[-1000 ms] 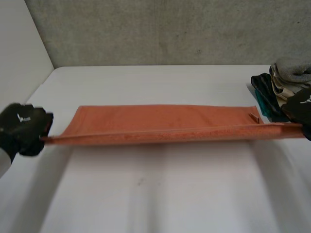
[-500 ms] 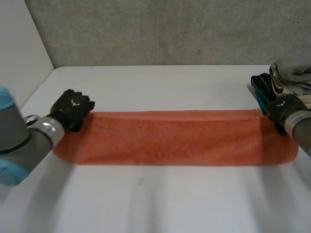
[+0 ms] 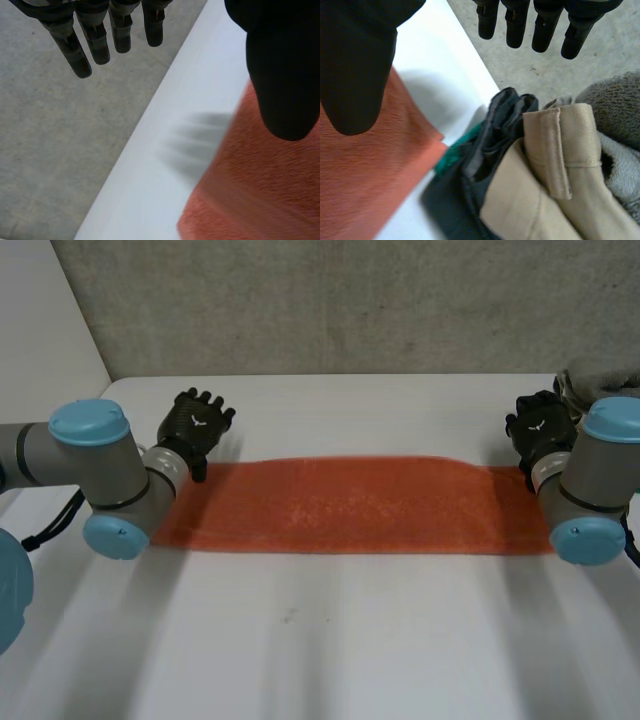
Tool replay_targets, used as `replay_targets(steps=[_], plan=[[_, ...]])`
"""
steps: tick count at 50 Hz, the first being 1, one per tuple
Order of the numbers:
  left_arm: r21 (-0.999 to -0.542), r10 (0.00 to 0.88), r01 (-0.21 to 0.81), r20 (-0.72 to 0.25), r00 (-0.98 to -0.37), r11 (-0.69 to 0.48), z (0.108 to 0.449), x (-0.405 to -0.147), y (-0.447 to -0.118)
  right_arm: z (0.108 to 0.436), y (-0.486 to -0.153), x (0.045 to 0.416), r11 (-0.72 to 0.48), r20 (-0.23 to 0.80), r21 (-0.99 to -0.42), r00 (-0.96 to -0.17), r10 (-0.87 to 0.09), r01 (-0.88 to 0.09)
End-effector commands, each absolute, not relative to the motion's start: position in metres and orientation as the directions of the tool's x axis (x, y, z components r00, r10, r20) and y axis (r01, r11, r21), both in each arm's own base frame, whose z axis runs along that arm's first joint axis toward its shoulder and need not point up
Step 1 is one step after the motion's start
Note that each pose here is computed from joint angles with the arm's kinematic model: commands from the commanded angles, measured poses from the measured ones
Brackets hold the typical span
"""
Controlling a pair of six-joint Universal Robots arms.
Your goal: Fold the laundry.
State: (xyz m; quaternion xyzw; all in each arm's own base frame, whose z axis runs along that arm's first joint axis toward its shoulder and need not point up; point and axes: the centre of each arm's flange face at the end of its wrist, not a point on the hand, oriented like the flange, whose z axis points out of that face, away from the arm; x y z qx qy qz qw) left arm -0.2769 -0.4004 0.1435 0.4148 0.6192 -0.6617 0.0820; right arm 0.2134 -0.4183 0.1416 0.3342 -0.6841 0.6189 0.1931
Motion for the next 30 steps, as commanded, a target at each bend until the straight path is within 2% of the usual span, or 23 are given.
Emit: replay_targets(steps=[1,7,13,25,30], plan=[[-0.777,0.430,0.604,-0.613,-0.663,-0.176,0.162,-0.268,-0.376,0.158,-0.377,0.202,0.121,0.565,-0.775,-0.766,-0.307,-0.620],[-0.816,0.451,0.565,-0.552,-0.701,-0.121,0.175,-0.253,-0.352,0.152,-0.357,0.176,0.244,0.448,-0.791,-0.803,-0.393,-0.561],[-0.836,0.468,0.542,-0.513,-0.719,-0.084,0.174,-0.246,-0.335,0.136,-0.344,0.164,0.305,0.395,-0.777,-0.804,-0.444,-0.550],[-0.838,0.506,0.540,-0.499,-0.704,-0.075,0.166,-0.249,-0.324,0.125,-0.357,0.157,0.267,0.416,-0.798,-0.815,-0.404,-0.540],[-0.841,0.503,0.535,-0.498,-0.707,-0.079,0.168,-0.250,-0.324,0.125,-0.365,0.144,0.258,0.455,-0.796,-0.822,-0.344,-0.548]])
